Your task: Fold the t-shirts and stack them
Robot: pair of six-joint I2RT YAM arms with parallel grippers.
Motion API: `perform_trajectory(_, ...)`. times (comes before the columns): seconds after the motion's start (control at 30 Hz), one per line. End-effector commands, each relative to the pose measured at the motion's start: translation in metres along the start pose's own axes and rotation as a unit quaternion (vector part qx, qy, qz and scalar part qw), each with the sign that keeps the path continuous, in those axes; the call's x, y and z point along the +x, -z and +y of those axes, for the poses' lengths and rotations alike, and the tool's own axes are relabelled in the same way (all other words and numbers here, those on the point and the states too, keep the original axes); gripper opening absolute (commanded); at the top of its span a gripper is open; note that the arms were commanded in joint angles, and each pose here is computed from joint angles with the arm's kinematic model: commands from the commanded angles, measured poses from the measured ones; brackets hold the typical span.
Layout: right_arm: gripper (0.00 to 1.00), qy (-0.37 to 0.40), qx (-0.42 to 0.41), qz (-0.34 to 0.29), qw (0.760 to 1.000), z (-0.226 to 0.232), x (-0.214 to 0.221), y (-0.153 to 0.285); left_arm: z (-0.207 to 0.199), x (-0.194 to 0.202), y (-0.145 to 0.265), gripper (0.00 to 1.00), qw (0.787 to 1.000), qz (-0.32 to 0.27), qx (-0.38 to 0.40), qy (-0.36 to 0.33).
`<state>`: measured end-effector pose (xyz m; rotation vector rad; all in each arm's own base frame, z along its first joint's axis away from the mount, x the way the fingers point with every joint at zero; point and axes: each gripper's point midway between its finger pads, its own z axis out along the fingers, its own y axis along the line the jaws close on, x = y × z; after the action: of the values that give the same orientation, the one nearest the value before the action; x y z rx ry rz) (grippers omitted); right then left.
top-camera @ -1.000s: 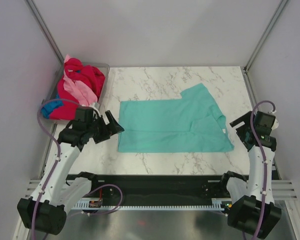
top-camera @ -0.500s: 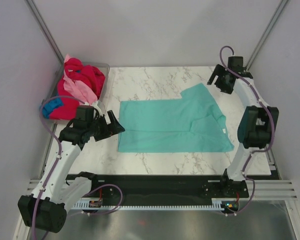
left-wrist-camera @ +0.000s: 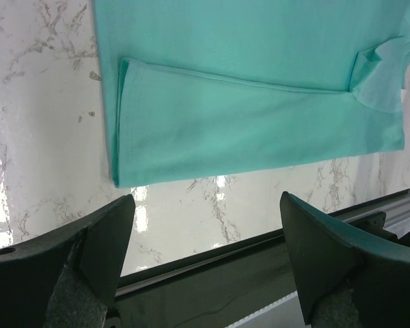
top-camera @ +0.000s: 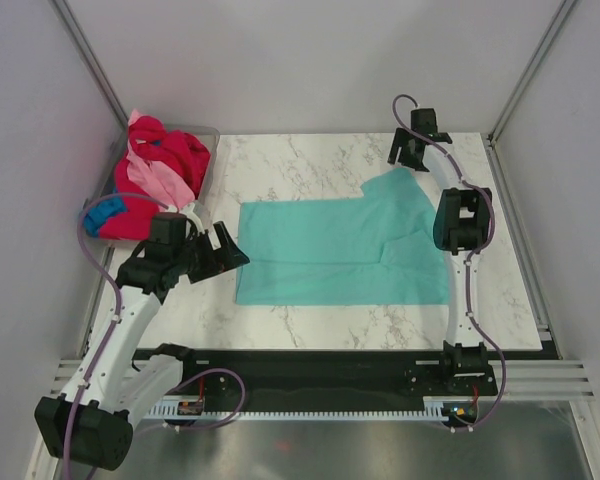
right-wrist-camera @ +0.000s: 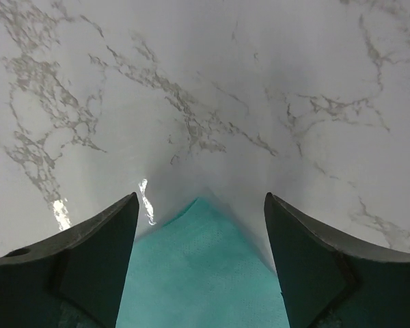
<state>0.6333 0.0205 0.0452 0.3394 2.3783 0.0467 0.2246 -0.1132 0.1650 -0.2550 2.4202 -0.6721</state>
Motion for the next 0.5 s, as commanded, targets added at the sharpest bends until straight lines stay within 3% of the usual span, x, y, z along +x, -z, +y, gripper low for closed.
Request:
perform_trajectory(0.0, 0.81, 0.023, 0.011, -0.005, 1.000, 0.005, 0.001, -0.004, -0.005, -0.007, 0.001, 0.94, 0.999, -0.016, 0.017, -0.024)
perform_trajectory(0.17, 0.63, 0.030, 0.021, 0.012, 0.999, 0.008, 0.027, -0.012, -0.004, -0.006, -0.001, 0.94, 1.000, -0.013, 0.015, -0.023)
perform_trajectory(0.2, 0.51, 0.027, 0.022, 0.011, 0.999, 0.008, 0.027, -0.012, -0.004, -0.006, -0.001, 0.94, 1.000, -0.013, 0.014, -0.023)
perform_trajectory(0.3, 0.28, 0.027, 0.027, 0.018, 0.999, 0.005, 0.034, -0.013, -0.002, -0.007, -0.001, 0.94, 1.000, -0.015, 0.010, -0.021)
perform_trajectory(0.37, 0.22, 0.031, 0.033, 0.019, 0.999, 0.002, 0.036, -0.011, 0.001, -0.009, -0.005, 0.94, 1.000, -0.015, 0.002, -0.017)
perform_trajectory(0.4, 0.11, 0.033, 0.037, 0.015, 0.999, -0.001, 0.033, -0.009, 0.007, -0.010, -0.011, 0.93, 1.000, -0.012, -0.012, -0.012)
perform_trajectory(0.47, 0.00, 0.038, 0.036, 0.012, 0.999, 0.000, 0.031, -0.008, 0.011, -0.021, -0.021, 0.93, 0.999, -0.019, -0.031, -0.013)
